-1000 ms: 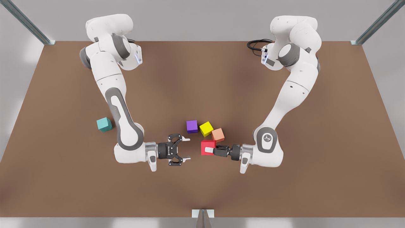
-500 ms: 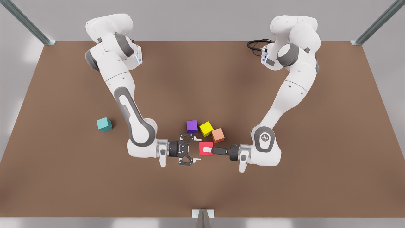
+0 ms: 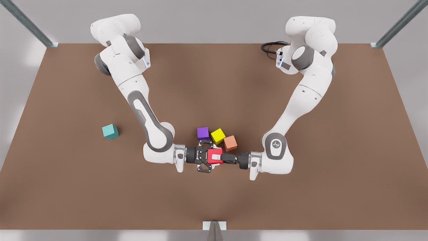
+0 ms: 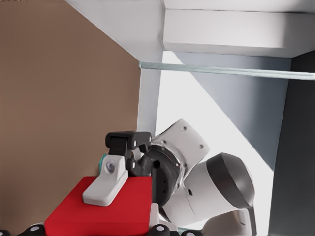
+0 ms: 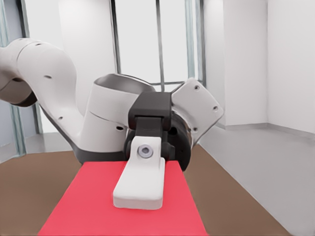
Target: Pick up red wooden cube and pass to hand red wooden cube and place in blue wooden cube
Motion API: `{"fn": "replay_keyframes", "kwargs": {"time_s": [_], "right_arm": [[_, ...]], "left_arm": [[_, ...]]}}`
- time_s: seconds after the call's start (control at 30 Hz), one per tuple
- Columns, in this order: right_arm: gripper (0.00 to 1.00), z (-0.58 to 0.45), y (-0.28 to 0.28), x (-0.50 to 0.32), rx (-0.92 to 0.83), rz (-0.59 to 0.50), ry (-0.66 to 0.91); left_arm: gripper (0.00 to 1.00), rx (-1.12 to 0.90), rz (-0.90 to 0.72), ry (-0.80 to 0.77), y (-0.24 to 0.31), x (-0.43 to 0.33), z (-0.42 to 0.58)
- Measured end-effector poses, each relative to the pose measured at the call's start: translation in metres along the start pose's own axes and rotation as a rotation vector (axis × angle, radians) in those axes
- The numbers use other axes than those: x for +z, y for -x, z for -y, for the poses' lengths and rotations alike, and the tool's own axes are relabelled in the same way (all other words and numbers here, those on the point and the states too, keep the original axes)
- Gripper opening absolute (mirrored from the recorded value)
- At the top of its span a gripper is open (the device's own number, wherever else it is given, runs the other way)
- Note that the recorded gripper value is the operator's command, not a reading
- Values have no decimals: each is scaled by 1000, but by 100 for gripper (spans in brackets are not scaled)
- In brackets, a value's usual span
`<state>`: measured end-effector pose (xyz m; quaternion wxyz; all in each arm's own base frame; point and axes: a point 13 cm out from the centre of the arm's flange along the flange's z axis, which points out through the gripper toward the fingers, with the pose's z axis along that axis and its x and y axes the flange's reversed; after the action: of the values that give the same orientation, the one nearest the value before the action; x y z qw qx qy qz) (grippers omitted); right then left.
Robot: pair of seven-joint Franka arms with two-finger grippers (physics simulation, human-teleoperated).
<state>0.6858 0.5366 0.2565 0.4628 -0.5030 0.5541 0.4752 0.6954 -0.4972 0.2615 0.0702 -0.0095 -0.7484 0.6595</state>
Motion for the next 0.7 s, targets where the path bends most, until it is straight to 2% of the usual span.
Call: {"fn": "replay_keyframes", "kwargs": {"time_s": [0.03, 0.23, 0.3, 0.4, 0.47, 0.53, 0.63, 0.7], "right_arm": [[61, 1, 0, 0, -4, -1, -3], [61, 8, 1, -8, -33, -6, -21], [61, 25, -5, -36, -59, -38, -39], [62, 52, -31, -109, -147, -182, -19], [62, 66, -48, -177, -243, -353, 33], [62, 63, -49, -245, -363, -598, 131], [62, 41, -65, -316, -454, -966, 306], [62, 17, -88, -365, -425, -1176, 385]], "left_arm": [[100, 4, 1, -2, 0, 0, 0], [100, 28, 4, -8, 1, -1, 0], [100, 38, 26, -10, 11, -25, 4], [100, 62, 74, -6, 37, -113, 13], [100, 108, 79, 53, 43, -193, 16], [100, 232, 13, 304, 21, -290, 41], [100, 373, -136, 919, -41, -365, 97], [100, 269, -225, 1329, -110, -396, 86]]}}
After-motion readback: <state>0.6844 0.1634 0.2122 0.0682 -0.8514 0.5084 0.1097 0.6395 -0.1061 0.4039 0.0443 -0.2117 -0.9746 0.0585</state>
